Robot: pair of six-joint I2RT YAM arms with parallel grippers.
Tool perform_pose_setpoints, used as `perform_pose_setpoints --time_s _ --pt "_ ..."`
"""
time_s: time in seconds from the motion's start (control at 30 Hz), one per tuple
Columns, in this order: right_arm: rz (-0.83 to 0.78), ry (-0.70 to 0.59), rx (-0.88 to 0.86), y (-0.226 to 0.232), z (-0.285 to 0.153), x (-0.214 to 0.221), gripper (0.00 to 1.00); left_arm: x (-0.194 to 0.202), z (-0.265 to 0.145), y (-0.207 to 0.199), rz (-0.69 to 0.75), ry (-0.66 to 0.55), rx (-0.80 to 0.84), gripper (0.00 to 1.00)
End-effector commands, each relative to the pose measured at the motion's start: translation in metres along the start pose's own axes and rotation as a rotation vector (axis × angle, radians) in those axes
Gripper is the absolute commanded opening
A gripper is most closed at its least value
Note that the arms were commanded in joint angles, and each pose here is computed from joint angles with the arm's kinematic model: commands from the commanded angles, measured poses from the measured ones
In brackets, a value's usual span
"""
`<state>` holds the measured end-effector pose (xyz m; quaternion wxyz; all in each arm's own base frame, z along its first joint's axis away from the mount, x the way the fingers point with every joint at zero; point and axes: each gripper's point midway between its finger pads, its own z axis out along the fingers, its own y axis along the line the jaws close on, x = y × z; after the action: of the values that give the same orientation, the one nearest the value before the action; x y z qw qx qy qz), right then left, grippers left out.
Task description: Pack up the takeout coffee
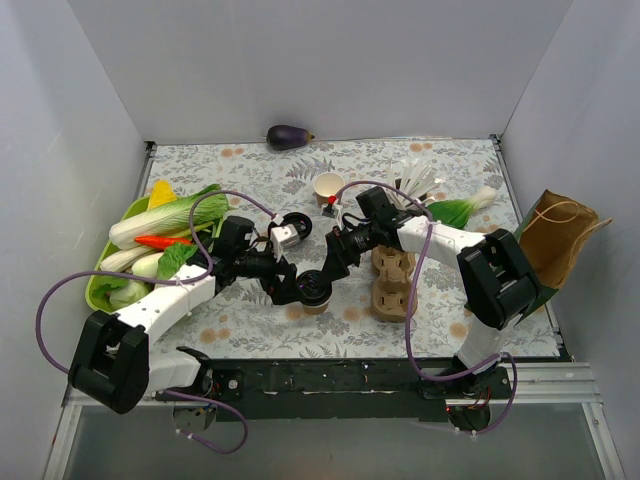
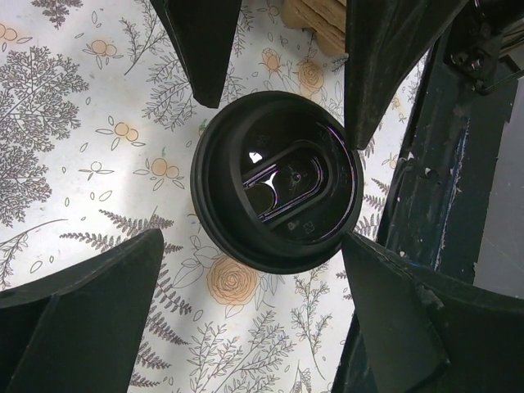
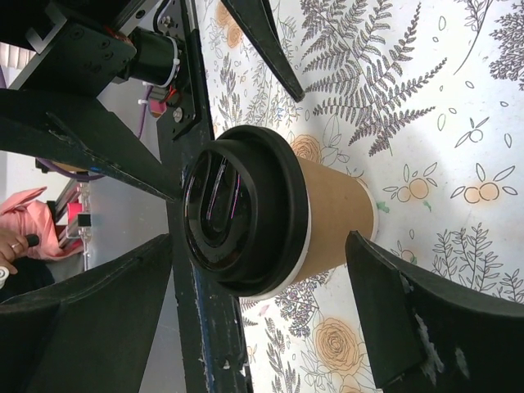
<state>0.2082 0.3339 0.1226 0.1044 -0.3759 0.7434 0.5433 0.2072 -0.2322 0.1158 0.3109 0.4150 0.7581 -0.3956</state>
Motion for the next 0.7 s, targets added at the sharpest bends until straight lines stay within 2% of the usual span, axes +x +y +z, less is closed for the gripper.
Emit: perform_pose_setpoints --time_s 0.0,0.5,0.67 --pt "-0.053 -0.029 -0.033 0.008 0.000 -0.017 0.93 -0.021 0.001 -0.002 0.044 -0.046 0.016 0.91" --pt "-0.026 -0.034 -0.003 0.002 0.002 -0.018 0.89 -0.034 -0.007 -0.017 0.053 -0.050 0.055 0.91" --pt "-0.008 -0.038 0.021 -0.003 0.003 -0.018 0.88 -0.046 -0.016 -0.005 -0.007 -0.064 -0.050 0.89"
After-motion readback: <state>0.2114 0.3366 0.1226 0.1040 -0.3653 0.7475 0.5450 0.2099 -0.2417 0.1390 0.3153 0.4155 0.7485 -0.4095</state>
